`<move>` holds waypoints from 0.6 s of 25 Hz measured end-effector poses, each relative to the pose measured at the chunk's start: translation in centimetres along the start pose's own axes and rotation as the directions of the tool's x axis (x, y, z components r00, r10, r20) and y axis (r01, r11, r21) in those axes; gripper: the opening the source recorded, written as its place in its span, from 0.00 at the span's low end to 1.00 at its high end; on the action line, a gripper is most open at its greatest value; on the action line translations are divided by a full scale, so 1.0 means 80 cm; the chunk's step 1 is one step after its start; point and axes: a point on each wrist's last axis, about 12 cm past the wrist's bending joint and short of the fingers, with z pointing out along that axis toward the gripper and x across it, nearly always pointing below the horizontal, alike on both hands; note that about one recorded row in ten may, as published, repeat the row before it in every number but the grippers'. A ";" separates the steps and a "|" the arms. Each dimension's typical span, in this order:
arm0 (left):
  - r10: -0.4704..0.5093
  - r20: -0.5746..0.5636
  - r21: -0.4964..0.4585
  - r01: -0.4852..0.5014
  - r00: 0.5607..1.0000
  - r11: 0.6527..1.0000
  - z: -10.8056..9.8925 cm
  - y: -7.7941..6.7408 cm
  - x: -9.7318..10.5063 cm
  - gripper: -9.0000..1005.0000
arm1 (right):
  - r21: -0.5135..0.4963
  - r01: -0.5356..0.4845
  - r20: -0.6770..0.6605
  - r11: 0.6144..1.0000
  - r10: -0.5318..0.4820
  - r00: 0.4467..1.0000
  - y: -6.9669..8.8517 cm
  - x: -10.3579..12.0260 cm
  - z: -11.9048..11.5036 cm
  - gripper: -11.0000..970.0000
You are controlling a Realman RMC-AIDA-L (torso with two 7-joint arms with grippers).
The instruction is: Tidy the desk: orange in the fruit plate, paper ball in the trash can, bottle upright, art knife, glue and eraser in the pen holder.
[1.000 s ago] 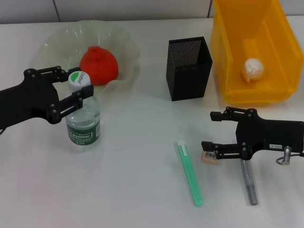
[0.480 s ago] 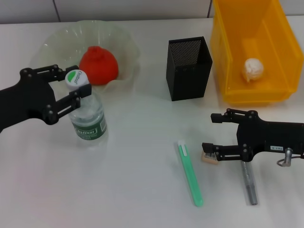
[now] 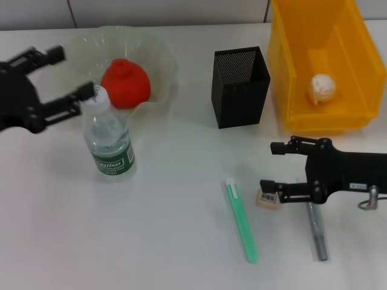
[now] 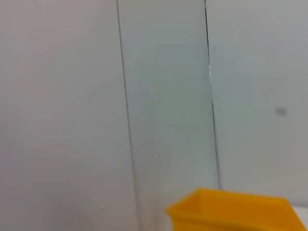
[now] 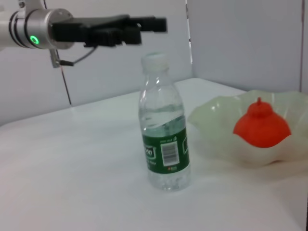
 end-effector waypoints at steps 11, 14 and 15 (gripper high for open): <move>0.038 0.022 0.168 -0.042 0.999 0.985 -0.030 -0.051 0.038 0.80 | 0.072 -0.143 -0.304 0.987 0.159 0.939 0.001 -0.141 -0.010 0.86; 0.008 -0.006 0.240 -0.007 1.000 0.971 -0.016 -0.070 0.063 0.80 | 0.169 -0.096 -0.458 0.981 0.164 0.874 0.015 -0.186 0.018 0.86; 0.002 -0.005 0.253 0.000 1.000 0.967 -0.013 -0.074 0.068 0.80 | 0.205 -0.090 -0.503 0.975 0.183 0.845 0.018 -0.198 0.030 0.86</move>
